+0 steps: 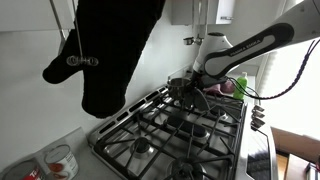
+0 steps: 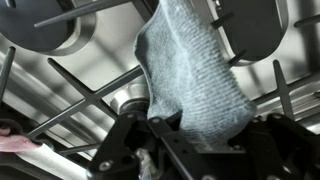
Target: Put the kitchen towel on the pot them move the pot to the left
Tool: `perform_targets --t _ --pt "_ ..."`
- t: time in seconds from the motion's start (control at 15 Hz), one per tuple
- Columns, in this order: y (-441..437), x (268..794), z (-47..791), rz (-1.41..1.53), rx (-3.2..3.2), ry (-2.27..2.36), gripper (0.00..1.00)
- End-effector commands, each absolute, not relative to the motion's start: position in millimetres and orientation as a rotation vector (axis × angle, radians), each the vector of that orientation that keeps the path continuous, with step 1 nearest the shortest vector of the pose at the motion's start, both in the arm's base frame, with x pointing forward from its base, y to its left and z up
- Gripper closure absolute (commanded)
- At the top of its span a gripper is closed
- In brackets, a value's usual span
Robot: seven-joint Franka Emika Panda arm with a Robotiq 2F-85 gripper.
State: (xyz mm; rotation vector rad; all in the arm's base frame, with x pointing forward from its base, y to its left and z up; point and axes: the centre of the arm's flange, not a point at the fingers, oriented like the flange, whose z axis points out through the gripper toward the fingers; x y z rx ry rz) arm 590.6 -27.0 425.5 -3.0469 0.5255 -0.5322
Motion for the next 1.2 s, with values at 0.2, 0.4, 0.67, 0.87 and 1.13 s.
perform_targets --t 0.2,0.4,0.67,0.87,1.13 --pt "-8 570 425 -0.48 -3.102 0.425 1.0" --pt "2 566 423 -0.501 -3.095 0.423 1.0" --pt "26 559 428 -0.529 -3.081 0.353 1.0" --pt "39 553 428 -0.521 -3.078 0.327 1.0" --pt "55 545 426 -0.503 -3.079 0.27 1.0"
